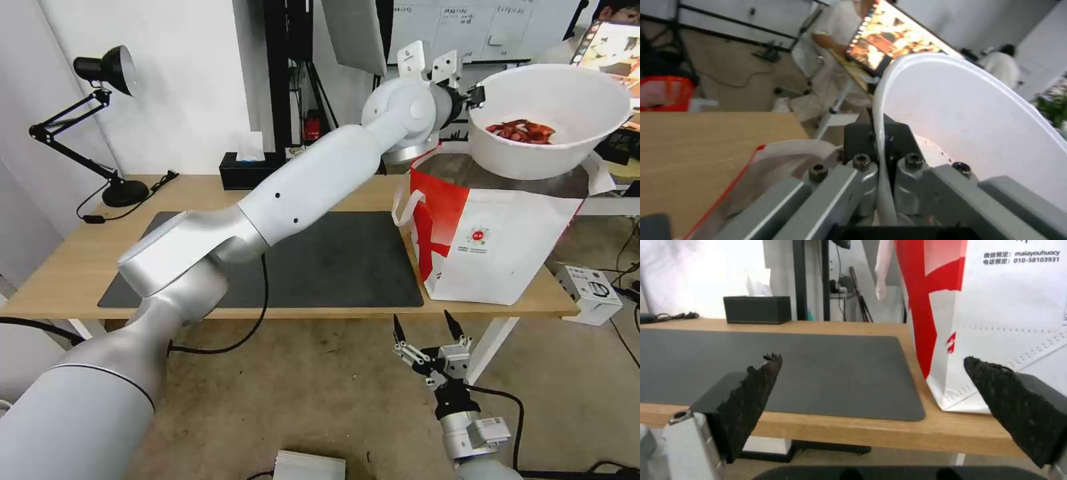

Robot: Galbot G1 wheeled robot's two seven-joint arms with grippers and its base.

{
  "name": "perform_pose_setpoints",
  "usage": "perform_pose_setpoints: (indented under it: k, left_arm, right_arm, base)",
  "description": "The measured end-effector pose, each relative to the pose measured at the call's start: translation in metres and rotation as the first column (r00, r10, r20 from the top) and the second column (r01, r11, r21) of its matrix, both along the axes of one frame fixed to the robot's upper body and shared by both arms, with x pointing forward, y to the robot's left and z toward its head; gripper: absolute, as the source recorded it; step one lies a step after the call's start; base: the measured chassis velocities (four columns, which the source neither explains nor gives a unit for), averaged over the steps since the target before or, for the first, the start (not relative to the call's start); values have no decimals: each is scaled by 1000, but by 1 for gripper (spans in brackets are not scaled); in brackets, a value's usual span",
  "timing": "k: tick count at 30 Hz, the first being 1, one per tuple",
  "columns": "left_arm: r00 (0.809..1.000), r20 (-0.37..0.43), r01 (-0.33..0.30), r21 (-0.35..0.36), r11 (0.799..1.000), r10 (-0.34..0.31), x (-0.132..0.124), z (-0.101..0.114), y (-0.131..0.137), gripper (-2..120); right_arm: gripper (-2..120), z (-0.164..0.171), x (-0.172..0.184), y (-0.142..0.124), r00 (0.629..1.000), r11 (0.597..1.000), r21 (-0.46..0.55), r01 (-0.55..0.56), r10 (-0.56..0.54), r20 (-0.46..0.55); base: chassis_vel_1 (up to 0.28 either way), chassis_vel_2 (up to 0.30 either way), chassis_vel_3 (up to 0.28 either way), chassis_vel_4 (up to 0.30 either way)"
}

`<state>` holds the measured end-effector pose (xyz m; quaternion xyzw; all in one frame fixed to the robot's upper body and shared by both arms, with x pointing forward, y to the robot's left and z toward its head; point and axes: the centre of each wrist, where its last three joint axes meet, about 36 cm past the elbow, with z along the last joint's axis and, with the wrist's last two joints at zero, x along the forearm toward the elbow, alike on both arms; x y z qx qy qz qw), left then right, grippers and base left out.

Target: Pick up the trash from the table and place it into the takeout bag.

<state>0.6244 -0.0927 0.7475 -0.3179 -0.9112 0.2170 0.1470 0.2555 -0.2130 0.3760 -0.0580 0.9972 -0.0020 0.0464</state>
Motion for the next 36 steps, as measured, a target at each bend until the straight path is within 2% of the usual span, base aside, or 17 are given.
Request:
perform_pose_setpoints:
  k: [5,10,18,25,28,30,32,34,36]
  left_arm:
    - [997,-14,-75,23,997,75,-3,-11,-6,0]
    - [993,-24,-111,65,992,113,-6,-27,-12,0]
    - [989,-24,-141,131,981,145,-10,-54,-18,0]
    - [991,-24,-129,158,979,134,-12,-60,-19,0]
    - [992,-25,-120,161,980,125,-13,-62,-20,5]
    - [993,-26,-107,165,980,113,-15,-63,-21,15]
    - [993,-27,-106,167,980,111,-15,-64,-21,17]
    - [994,-26,-101,169,981,106,-15,-66,-21,29]
    - [994,-26,-99,169,981,104,-15,-66,-21,32]
  right_arm:
    - [100,0,0,0,1000,1000,0,0,0,0]
    - [100,0,0,0,1000,1000,0,0,0,0]
    - [100,0,0,0,1000,1000,0,0,0,0]
    - [100,0,0,0,1000,1000,0,0,0,0]
    - [100,0,0,0,1000,1000,0,0,0,0]
    - [100,0,0,0,1000,1000,0,0,0,0]
    - [100,0,0,0,1000,1000,0,0,0,0]
    - [100,0,0,0,1000,1000,0,0,0,0]
    - [100,0,0,0,1000,1000,0,0,0,0]
  base:
    - [0,0,0,0]
    - [0,0,0,0]
    - [0,0,0,0]
    - [0,0,0,0]
    - [0,0,0,0]
    - [0,0,0,0]
    - [0,0,0,0]
    - [0,0,0,0]
    - [0,0,0,0]
